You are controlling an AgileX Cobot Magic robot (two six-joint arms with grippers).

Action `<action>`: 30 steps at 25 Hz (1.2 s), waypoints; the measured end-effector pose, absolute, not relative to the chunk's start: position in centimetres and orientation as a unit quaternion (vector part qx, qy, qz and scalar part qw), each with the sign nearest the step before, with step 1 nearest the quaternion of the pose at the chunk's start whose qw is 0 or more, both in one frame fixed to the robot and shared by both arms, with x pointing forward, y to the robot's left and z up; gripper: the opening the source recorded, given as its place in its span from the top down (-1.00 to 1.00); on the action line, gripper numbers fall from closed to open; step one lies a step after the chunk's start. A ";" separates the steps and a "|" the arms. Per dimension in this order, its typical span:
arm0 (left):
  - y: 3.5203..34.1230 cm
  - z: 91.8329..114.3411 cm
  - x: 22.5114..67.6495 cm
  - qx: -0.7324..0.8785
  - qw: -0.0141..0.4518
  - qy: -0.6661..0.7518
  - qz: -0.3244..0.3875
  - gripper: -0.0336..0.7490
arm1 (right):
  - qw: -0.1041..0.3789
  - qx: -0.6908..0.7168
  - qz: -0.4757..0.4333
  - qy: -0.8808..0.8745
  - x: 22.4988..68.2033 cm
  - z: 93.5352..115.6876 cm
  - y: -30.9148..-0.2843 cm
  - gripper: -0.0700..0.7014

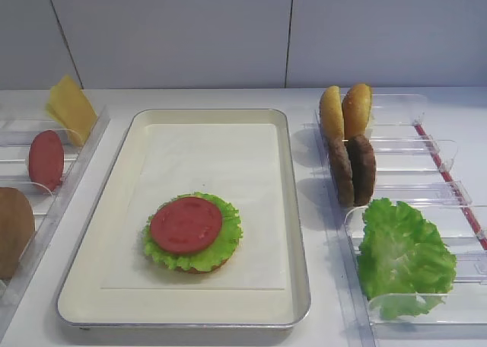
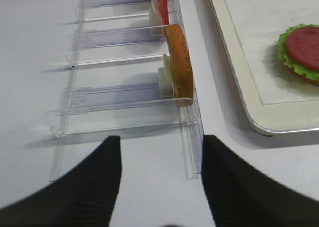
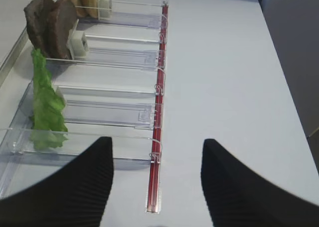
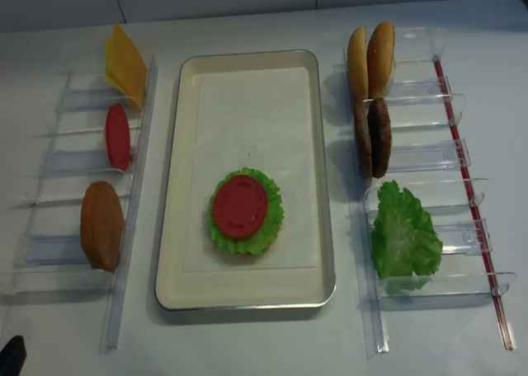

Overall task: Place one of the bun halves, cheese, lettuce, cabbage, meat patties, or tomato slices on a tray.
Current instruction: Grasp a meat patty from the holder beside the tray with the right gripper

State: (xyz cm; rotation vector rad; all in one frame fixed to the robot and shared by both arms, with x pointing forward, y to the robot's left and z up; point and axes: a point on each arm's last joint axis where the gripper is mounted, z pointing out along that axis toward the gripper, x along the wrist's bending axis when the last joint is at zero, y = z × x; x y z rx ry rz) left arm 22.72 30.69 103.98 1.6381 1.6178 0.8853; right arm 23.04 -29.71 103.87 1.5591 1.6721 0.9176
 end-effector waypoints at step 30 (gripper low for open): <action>30.7 104.0 22.7 0.627 0.331 0.619 0.339 -0.01 | 0.333 0.597 0.351 0.640 23.0 103.9 -29.7 -0.26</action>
